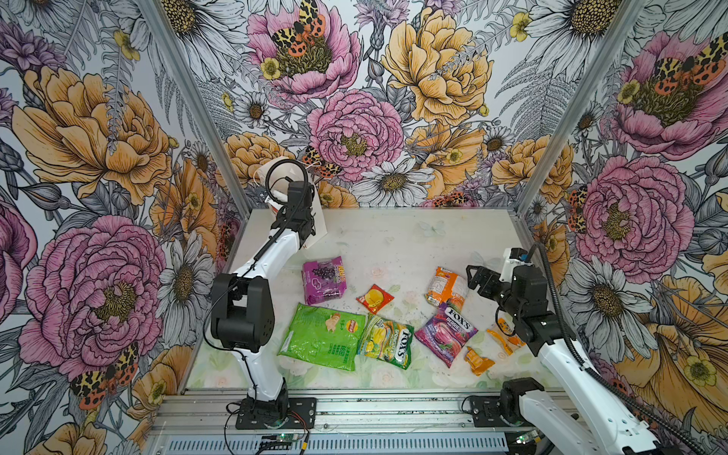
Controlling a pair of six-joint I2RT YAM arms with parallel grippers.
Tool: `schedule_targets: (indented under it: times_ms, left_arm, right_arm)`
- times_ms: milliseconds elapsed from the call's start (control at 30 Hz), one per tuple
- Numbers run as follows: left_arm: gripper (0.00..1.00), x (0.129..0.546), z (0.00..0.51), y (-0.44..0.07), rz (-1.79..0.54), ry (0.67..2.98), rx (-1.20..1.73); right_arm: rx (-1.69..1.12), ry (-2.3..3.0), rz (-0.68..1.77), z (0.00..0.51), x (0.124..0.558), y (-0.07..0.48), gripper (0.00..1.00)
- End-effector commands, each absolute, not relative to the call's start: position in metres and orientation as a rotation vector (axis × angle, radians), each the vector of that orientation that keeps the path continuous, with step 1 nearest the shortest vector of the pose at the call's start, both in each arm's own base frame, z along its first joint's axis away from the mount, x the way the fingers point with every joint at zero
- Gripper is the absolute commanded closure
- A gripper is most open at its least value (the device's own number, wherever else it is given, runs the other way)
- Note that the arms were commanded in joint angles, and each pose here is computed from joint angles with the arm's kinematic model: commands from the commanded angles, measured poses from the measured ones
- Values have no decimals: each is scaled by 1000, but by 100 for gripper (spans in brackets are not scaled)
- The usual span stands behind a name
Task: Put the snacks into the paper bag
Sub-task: 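Pull the paper bag nearer with the left gripper while the right gripper moves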
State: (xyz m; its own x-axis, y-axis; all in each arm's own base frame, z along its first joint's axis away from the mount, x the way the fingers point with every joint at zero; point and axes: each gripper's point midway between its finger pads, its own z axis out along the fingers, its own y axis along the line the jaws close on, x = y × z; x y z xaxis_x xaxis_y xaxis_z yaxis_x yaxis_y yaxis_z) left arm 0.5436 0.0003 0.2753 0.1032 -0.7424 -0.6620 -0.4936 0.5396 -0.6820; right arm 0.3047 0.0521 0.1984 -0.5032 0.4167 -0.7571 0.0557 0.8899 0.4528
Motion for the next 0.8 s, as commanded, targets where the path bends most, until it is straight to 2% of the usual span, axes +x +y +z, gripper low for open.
schedule_targets:
  times_ms: [0, 300, 600, 767]
  left_arm:
    - [100, 534, 304, -22, -310, 1562, -980]
    - [100, 508, 336, -103, -318, 1686, -609]
    - [100, 468, 336, -182, -472, 1818, -267]
    - [100, 447, 329, -212, -552, 1872, -179]
  right_arm:
    - [322, 2048, 440, 205, 304, 52, 7]
    - [322, 2060, 461, 209, 305, 55, 7]
    - [328, 2095, 503, 209, 304, 61, 8]
    - [338, 2111, 551, 210, 303, 66, 9]
